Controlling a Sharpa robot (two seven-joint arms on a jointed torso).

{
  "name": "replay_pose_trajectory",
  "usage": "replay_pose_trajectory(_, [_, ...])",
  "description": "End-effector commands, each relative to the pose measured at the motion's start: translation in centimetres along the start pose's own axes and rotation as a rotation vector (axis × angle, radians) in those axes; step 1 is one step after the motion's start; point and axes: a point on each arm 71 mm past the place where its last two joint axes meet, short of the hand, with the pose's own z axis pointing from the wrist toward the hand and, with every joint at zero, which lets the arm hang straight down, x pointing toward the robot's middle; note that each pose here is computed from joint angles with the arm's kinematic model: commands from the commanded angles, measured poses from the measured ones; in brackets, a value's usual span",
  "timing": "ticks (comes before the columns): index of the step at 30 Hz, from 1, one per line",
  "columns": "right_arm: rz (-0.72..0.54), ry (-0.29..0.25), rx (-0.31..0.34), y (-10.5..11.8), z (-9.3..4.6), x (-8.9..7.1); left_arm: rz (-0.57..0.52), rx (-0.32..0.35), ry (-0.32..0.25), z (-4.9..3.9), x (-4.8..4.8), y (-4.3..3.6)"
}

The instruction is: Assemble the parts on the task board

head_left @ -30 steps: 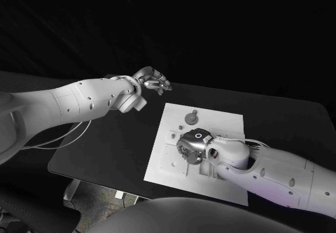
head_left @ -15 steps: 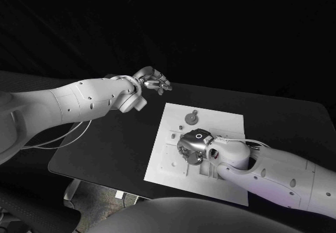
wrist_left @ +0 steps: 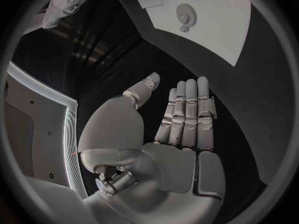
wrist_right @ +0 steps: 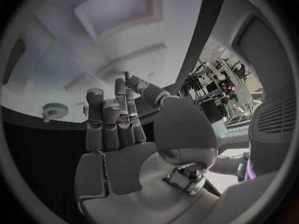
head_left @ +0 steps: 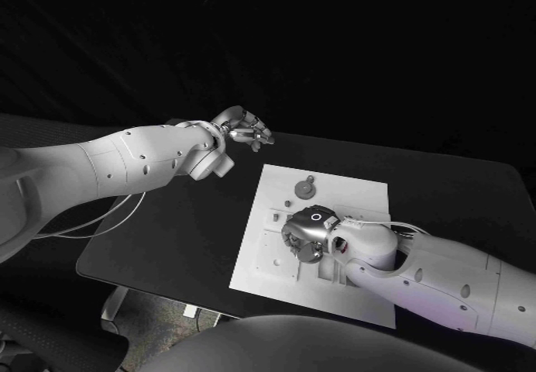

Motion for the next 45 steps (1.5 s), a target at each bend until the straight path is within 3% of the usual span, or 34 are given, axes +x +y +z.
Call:
replay_pose_trajectory(1, [-0.009,0.022,-0.007,0.1,0.1,0.3,-0.006,0.008,0.002,0.06,0.08,-0.22])
replay_pose_trajectory(45, [0.026,0.064,0.008,-0.6,0.1,1.3,-0.005,0.0,-0.003,0.03,-0.08,-0.08])
